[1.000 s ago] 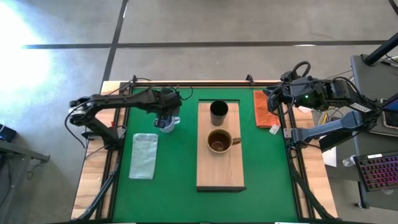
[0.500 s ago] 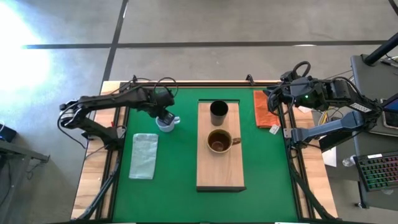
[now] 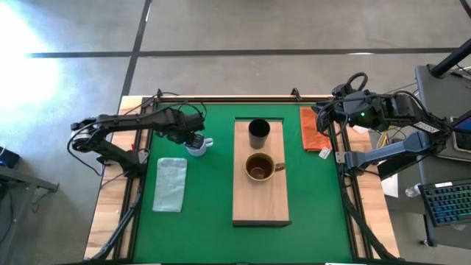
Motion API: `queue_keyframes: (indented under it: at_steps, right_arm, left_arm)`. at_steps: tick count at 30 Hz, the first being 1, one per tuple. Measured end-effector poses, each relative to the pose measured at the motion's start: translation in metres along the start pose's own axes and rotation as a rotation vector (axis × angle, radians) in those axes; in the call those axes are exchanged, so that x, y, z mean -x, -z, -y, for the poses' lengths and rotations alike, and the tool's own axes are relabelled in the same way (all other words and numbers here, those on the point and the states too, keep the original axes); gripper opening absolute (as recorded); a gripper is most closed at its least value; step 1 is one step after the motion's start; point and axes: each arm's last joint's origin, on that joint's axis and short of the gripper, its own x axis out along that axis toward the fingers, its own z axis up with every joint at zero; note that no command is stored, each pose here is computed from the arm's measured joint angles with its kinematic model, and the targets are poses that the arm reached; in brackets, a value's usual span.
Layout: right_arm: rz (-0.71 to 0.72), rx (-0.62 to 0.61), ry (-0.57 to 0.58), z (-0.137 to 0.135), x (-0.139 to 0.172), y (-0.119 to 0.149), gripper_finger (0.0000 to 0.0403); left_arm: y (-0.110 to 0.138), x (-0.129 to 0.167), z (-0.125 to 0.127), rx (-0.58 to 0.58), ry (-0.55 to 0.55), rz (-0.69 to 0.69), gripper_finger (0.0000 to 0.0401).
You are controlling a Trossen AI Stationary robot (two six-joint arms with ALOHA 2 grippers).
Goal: Stack small to large cups/mugs on shelf
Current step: Put the blue cup on the shelf aligned with the green cup
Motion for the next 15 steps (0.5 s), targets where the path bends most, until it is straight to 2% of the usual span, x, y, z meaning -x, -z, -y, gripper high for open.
queue_keyframes:
  at_steps: [7,15]
  right_arm:
    - [-0.005,0.017,0.004,0.0,-0.002,0.001,0.0109]
    - [-0.018,0.025,0.015,-0.001,-0.006,0.005,0.0109]
  left_arm:
    - [0.005,-0.014,-0.003,0.0,-0.011,-0.006,0.0135]
    - [0.003,-0.023,0.002,0.004,-0.004,0.017,0.0037]
